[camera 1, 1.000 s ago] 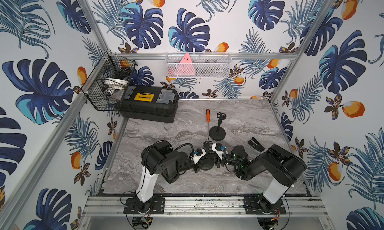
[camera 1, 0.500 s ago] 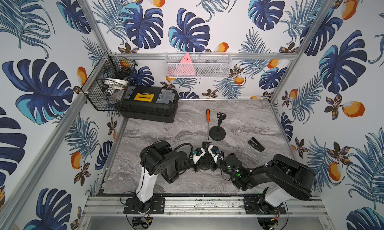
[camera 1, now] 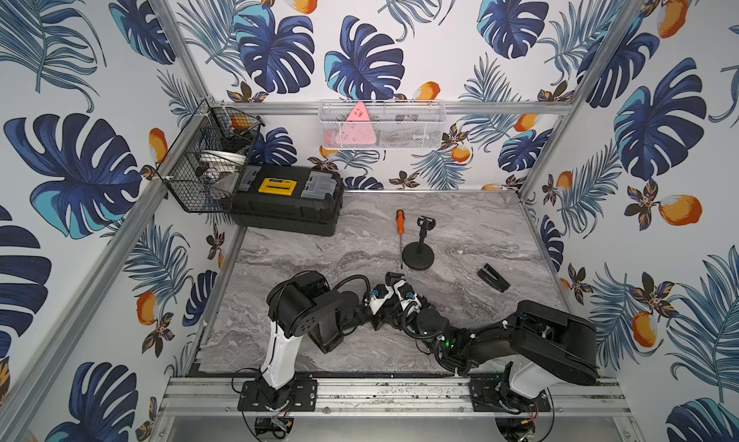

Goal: Assemble a microphone stand
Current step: Pick up the microphone stand at the center of the board.

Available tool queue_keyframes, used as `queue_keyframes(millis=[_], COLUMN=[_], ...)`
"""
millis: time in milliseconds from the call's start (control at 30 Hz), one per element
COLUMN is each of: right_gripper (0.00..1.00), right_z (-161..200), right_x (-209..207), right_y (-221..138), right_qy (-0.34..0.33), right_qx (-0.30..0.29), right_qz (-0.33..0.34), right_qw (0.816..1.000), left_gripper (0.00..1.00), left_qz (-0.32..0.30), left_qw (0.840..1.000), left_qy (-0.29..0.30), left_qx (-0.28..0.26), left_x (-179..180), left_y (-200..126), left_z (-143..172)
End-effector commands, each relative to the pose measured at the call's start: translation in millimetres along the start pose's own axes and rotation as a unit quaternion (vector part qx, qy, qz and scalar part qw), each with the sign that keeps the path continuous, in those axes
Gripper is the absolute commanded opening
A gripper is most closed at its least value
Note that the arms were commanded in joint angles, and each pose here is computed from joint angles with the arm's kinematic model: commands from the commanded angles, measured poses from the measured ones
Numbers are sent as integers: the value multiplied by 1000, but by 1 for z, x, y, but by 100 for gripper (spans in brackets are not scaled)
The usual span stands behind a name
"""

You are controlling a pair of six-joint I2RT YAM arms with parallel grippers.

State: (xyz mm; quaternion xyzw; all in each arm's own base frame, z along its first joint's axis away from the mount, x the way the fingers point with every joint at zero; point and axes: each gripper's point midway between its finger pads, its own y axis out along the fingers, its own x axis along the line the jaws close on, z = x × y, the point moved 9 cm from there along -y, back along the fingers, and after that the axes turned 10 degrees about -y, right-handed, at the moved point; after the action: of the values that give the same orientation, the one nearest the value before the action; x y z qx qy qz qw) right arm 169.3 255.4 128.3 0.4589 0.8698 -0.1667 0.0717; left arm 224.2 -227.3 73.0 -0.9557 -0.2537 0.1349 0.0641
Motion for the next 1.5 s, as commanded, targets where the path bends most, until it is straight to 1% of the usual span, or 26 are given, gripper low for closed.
queue_keyframes(millis=[0,100,200,300,433,533,600,700,733,800,867,933,1000,1033,1100,1167,1267,1333,1400,1467], right_gripper=[0,0,0,0,0,0,0,0,0,0,0,0,0,0,0,0,0,0,0,0], right_z=[4,-9,-17,-26,-41,-53,-61,-73,-76,-80,-83,-84,-88,-91,-97,-106,-118,-124,-127,-129], right_x=[16,9,-5,-21,-41,-55,-64,-75,-77,-80,-81,-81,-79,-79,-78,-78,-80,-80,-81,-81], right_y=[-2,0,3,4,1,-6,-13,-23,-27,-31,-34,-35,-35,-34,-34,-34,-34,-34,-34,-34], right_qy=[-86,-75,-56,-46,-41,-36,-30,-22,-22,-20,-17,-15,-15,-15,-18,-19,-23,-27,-26,-27], right_qx=[14,-11,-24,-41,-54,-64,-71,-84,-87,-96,-106,-111,-121,-126,-137,-148,-157,-159,-161,-165], right_qz=[-98,-119,-125,-120,-117,-115,-115,-125,-130,-140,-153,-166,-180,-187,-197,-204,-212,-217,-216,-217], right_qw=[991,990,990,991,991,991,990,988,987,985,982,980,976,974,971,968,964,963,963,962], left_gripper=[53,58,60,60,62,68,72,74,74,75,76,80,83,85,85,84,81,81,82,82], left_qz=[-7,-21,-49,-66,-91,-96,-98,-96,-95,-93,-116,-146,-155,-157,-172,-164,-151,-138,-129,-92], left_qw=[1000,999,996,992,984,975,968,955,950,945,936,927,921,916,899,889,872,868,861,860], left_qy=[-18,-37,-64,-97,-149,-189,-218,-270,-290,-309,-329,-344,-357,-369,-404,-426,-464,-475,-491,-501], left_qx=[-14,-29,-40,-39,-45,-61,-74,-79,-73,-60,-44,-27,-22,-19,1,25,37,41,37,29], left_x=[-2,-5,-6,-7,-7,-8,-8,-5,-4,-7,-9,-11,-14,-16,-14,-13,-9,-6,-4,-6], left_y=[-5,-17,-32,-44,-56,-63,-68,-75,-76,-78,-85,-94,-102,-104,-105,-100,-95,-92,-92,-90], left_z=[-8,-16,-19,-16,-13,-17,-23,-34,-40,-53,-65,-74,-84,-87,-91,-95,-99,-104,-108,-114])
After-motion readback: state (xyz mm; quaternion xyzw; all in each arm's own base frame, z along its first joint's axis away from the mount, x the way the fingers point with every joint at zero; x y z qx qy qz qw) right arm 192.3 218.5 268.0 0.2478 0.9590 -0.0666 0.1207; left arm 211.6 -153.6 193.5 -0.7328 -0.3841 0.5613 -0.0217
